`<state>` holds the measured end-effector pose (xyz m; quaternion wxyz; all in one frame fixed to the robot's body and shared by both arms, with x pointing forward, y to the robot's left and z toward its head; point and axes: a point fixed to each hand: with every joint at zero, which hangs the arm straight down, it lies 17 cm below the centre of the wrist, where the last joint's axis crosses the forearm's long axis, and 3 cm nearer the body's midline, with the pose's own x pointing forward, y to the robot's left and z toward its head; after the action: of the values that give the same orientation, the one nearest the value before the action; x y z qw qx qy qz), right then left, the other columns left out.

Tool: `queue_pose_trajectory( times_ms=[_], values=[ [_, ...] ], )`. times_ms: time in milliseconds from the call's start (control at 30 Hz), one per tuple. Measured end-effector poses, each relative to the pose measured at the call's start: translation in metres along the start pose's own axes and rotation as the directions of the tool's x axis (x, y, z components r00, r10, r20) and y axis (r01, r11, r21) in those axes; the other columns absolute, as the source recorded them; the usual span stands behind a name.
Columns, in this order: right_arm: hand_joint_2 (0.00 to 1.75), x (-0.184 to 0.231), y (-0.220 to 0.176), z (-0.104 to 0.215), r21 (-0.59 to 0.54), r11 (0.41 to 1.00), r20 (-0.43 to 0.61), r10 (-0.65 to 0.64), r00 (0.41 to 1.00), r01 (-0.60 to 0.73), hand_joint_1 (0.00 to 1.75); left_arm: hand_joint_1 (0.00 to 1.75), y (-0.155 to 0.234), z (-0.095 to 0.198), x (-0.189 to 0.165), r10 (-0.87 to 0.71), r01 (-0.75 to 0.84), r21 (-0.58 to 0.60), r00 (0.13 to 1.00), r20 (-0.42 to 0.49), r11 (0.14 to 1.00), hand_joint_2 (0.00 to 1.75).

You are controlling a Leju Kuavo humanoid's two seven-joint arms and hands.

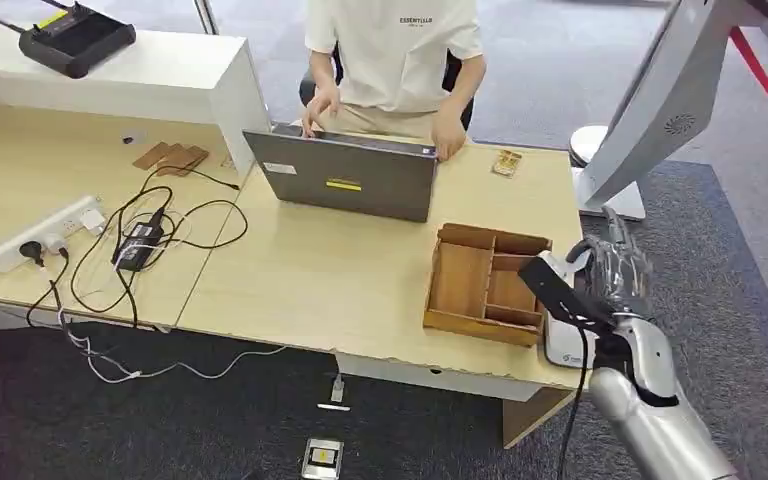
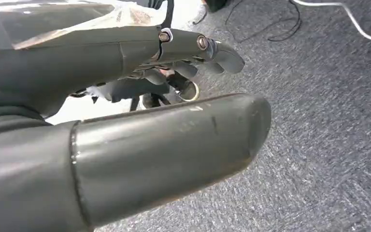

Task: Pass the card to the sensor for recognition and then transmit it.

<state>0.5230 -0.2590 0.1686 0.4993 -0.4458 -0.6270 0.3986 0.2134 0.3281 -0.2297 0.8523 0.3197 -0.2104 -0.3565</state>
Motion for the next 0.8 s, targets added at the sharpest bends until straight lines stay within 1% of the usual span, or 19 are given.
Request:
queue_pose_trajectory(
  times_ms=[200,467,633,800],
  values=[
    [1.75,0.035,-0.036,-0.014,-0.051,0.999,0.081,0.007,0.997,-0.003,1.75,0.0,0.004,-0.003,0.01,-0.034,0.034,-0.008,0.999,0.021,0.999,0.0],
    [1.75,0.079,-0.057,-0.04,-0.024,1.0,0.17,0.017,0.985,-0.013,1.75,0.0,0.012,-0.006,0.031,-0.091,0.092,0.0,0.994,0.06,0.996,0.0],
    [1.75,0.097,-0.051,-0.061,0.025,0.999,0.195,0.038,0.98,-0.044,1.75,0.0,0.016,-0.007,0.043,-0.125,0.125,0.007,0.989,0.082,0.992,0.0],
    [1.75,0.103,-0.028,-0.075,0.086,0.99,0.201,0.096,0.975,-0.115,1.75,0.0,0.019,-0.008,0.053,-0.155,0.155,0.012,0.983,0.102,0.988,0.0]
  ],
)
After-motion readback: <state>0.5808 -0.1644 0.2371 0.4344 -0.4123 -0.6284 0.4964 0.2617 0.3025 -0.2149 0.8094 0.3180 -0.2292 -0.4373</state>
